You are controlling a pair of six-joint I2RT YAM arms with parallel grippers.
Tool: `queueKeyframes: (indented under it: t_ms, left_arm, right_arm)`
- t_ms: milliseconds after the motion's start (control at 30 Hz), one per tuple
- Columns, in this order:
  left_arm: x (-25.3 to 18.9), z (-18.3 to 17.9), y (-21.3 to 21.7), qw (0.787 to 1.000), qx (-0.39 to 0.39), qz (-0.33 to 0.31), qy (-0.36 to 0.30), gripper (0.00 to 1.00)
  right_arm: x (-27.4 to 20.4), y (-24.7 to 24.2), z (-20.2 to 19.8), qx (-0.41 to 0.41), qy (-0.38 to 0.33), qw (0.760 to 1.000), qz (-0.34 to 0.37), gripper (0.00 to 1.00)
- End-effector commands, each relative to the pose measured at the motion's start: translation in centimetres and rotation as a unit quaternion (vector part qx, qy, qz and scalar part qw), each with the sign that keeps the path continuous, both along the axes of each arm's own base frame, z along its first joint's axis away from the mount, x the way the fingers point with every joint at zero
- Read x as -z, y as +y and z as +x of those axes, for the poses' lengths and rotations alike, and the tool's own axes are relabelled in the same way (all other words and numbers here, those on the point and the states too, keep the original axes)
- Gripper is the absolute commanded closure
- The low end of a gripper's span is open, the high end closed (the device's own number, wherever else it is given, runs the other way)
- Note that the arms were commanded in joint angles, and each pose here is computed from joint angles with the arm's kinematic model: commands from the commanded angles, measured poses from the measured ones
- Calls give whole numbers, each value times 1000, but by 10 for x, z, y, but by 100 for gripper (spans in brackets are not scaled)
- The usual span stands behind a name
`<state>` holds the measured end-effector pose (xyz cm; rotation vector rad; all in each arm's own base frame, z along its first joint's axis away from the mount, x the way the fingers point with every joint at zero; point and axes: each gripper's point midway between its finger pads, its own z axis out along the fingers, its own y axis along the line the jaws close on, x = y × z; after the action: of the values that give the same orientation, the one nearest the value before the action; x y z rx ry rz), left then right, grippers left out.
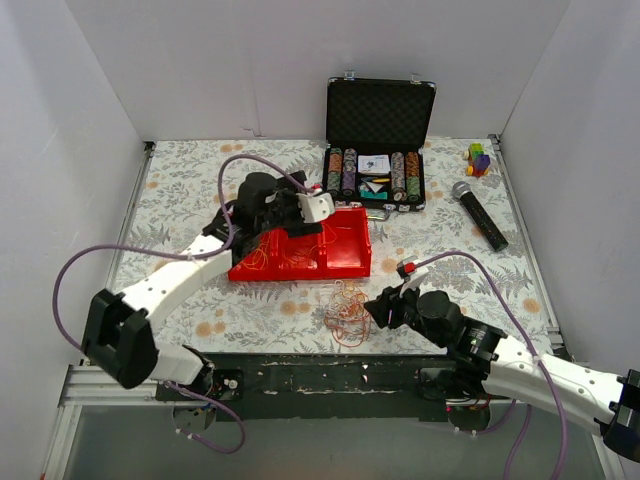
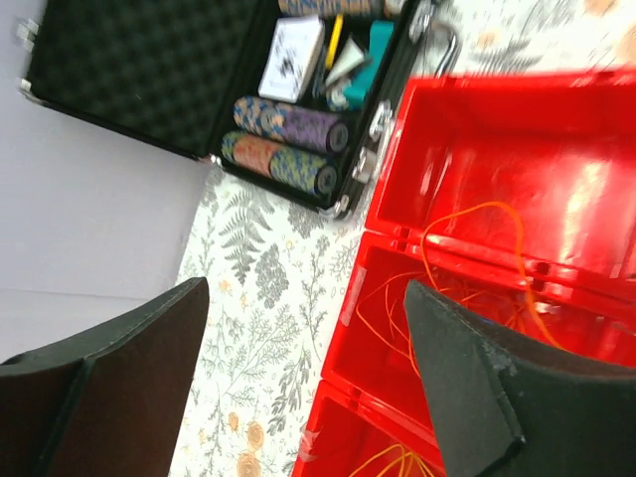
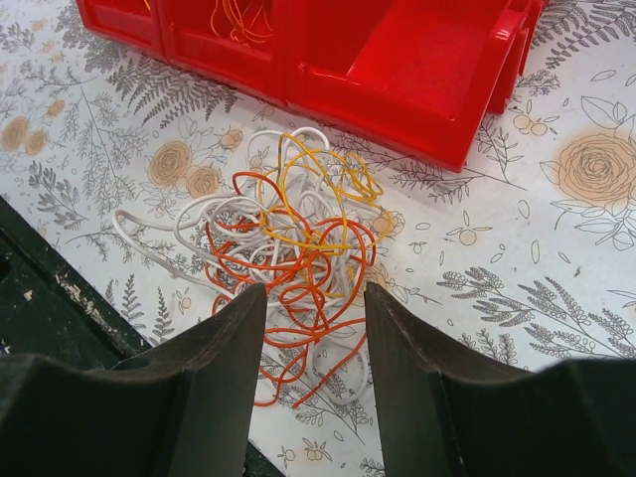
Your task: Untangle the cables
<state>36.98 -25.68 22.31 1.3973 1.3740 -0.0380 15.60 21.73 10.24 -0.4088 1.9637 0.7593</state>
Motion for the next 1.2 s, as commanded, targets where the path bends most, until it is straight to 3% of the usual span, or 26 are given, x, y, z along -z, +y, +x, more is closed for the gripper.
queueKeyframes:
  t_ms: [0, 200, 333, 433, 600, 800, 1067, 1100, 1167]
  left_arm:
    - [-49, -68, -8, 993, 79, -71, 43, 18]
    - [26, -171, -37, 969, 219, 2, 112, 19]
    - [72, -208, -41, 947, 264, 53, 174, 20]
    - [96, -212, -40, 937, 264, 81, 212, 22]
    - [110, -214, -41, 931, 275, 93, 222, 28]
    - [114, -213, -48, 930, 279, 84, 222, 60]
    - [131, -222, -46, 924, 282, 97, 239, 66]
    - [133, -223, -44, 924, 281, 99, 241, 69]
    - [131, -219, -46, 928, 278, 95, 229, 86]
  right_arm:
    - [-11, 1, 3, 6, -10, 1000, 14, 47]
    - [-9, 1, 2, 7, -6, 1000, 16, 47]
    - [-13, 0, 4, 12, -7, 1000, 14, 47]
    - [-14, 0, 5, 14, -8, 1000, 14, 47]
    - [-14, 1, 5, 12, -6, 1000, 7, 47]
    - [-16, 3, 6, 9, -9, 1000, 10, 47]
    - [-37, 10, 13, 4, -35, 999, 10, 47]
    - [-40, 11, 14, 3, -39, 999, 11, 47]
    - [-44, 12, 15, 1, -43, 999, 10, 47]
